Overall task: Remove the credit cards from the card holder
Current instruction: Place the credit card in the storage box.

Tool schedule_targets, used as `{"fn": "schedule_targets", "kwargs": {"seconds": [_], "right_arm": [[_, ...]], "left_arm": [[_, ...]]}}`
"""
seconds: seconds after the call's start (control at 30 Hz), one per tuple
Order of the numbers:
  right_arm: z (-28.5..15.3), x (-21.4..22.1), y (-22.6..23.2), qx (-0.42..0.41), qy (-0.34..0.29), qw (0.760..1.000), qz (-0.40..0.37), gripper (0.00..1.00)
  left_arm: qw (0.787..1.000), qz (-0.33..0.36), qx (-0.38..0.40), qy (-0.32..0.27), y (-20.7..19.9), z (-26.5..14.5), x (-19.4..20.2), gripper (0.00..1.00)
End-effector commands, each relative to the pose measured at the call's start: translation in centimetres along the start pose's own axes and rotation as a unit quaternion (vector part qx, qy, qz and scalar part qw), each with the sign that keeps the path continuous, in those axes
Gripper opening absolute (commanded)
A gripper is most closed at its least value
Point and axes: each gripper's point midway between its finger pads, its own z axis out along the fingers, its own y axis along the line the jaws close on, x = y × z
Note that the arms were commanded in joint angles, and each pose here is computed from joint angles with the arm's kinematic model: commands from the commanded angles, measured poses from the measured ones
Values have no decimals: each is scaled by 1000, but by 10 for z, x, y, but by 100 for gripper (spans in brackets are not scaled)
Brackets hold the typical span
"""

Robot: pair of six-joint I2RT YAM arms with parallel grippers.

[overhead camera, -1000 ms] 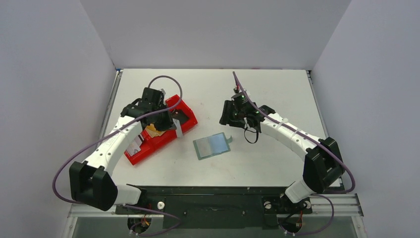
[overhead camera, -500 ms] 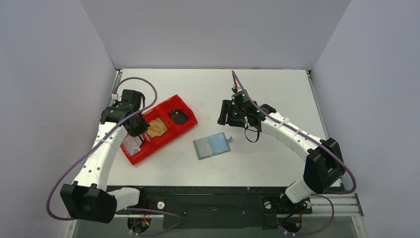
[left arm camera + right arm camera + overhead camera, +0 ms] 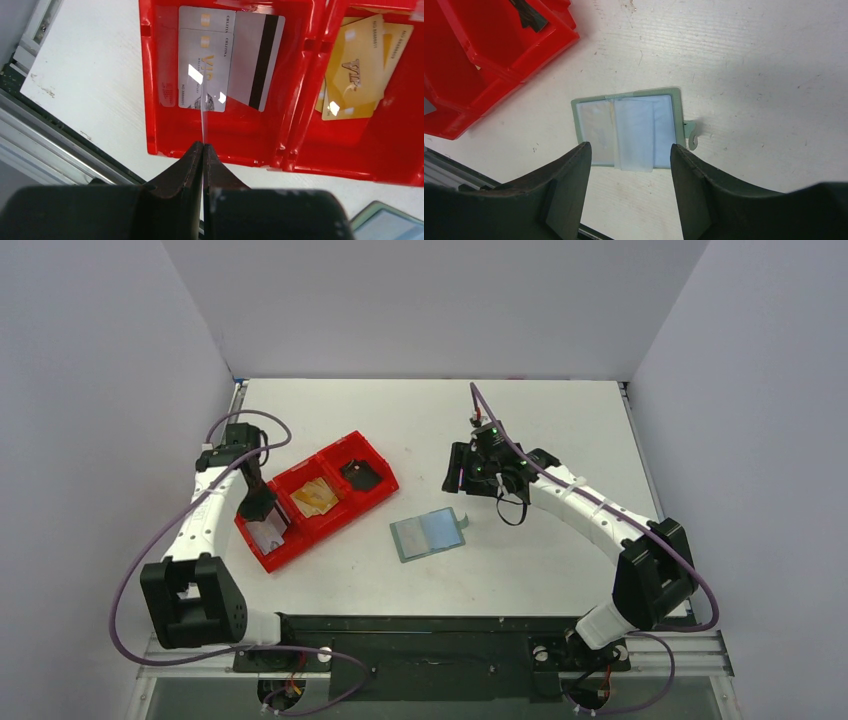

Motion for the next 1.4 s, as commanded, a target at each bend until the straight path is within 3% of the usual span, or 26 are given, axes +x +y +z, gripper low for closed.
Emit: {"fn": "schedule_targets", "kwargs": {"seconds": [0.0, 0.23, 0.43, 0.63, 1.1, 1.37], "right_arm": [[-5, -5, -1, -2, -8, 1000, -5, 55], [-6, -5, -6, 6, -12, 1000, -3, 55], [-7, -4, -9, 11, -13, 1000, -2, 55], [-8, -3, -11, 15, -14, 1000, -1, 55], [-8, 4, -22, 40, -14, 999, -9, 56], [-9, 13, -17, 38, -8, 999, -10, 55]], "left_arm": [[1000, 0, 11, -9, -9, 21, -15, 0], [1000, -1, 0, 8, -3, 43, -19, 3], [1000, -1, 3, 6, -3, 44, -21, 26], [1000, -9, 18, -11, -6, 33, -29, 38], [991, -34, 79, -98, -17, -26, -62, 49], [980, 30, 144, -134, -69, -75, -56, 51]]}}
